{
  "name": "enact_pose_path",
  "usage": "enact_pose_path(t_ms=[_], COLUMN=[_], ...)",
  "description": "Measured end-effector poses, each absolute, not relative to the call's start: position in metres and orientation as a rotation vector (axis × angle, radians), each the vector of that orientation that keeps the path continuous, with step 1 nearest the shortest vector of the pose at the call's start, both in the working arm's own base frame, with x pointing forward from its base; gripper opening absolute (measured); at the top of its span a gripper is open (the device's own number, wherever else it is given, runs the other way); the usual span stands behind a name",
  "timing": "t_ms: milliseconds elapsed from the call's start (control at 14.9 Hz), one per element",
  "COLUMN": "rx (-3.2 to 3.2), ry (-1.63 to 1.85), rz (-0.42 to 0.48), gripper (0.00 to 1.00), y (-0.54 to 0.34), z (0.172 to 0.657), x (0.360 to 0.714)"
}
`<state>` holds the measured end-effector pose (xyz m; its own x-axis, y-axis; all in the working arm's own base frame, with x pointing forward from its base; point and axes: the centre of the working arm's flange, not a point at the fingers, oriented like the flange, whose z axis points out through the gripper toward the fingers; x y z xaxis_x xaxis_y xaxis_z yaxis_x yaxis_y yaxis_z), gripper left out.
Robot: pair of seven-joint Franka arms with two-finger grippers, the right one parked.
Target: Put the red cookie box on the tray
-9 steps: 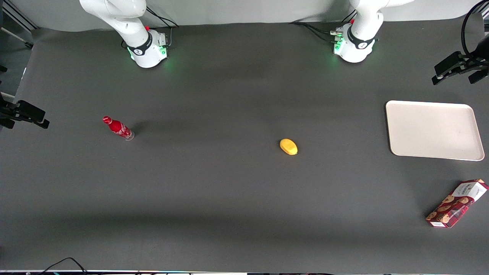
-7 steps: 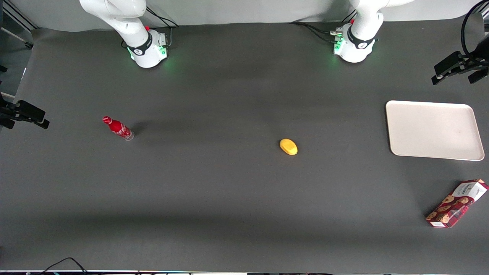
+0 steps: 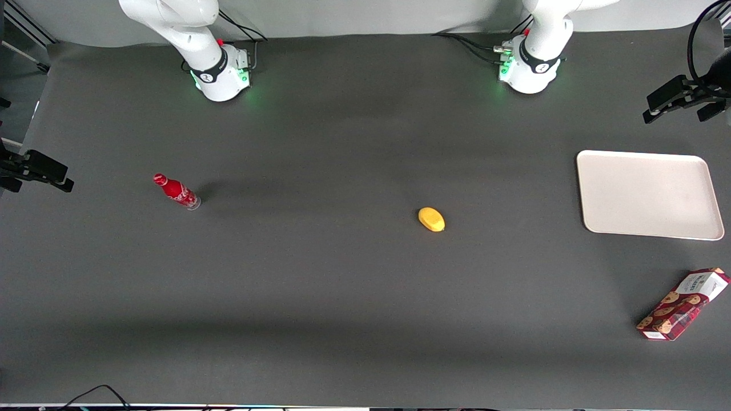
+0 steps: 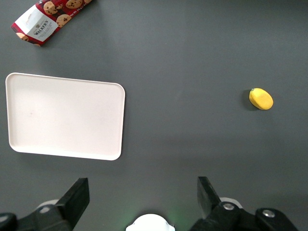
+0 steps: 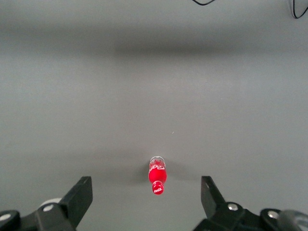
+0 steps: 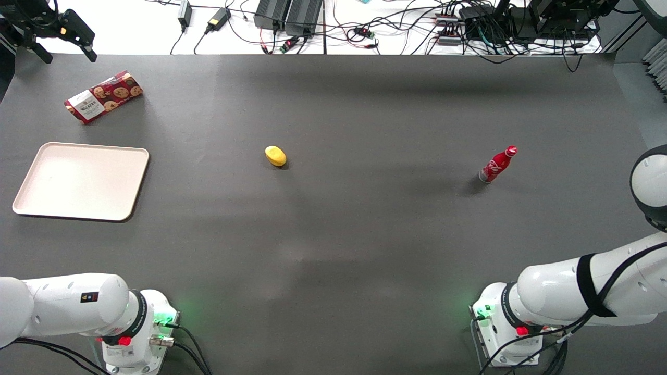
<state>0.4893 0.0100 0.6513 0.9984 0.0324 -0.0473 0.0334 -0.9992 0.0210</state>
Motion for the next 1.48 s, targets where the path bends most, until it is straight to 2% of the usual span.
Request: enact_pose_path(t_ms=[269,471,672,874,1076,1277,1479], rx=[3.140,3.171,3.182,3.172,3.083,3.052,3.071], ry=[0.090,-0.041,-0.331,-0.685,-1.013,-1.160,-1.213], rz=[-0.062,-0.028,-0.015,0.010,-0.012,0.015,0.086], gripper=[1.00,1.00,1.00,1.00,1.00,1.00,1.00], y=[0.037,0.074,0.135,0.166,0.183,0.205,0.223], z=[0.648,0.647,0.617,0.561,0.472,0.391,0.344], x=[0.507,0.552,0.603,0.656,0.697,0.722,0.737])
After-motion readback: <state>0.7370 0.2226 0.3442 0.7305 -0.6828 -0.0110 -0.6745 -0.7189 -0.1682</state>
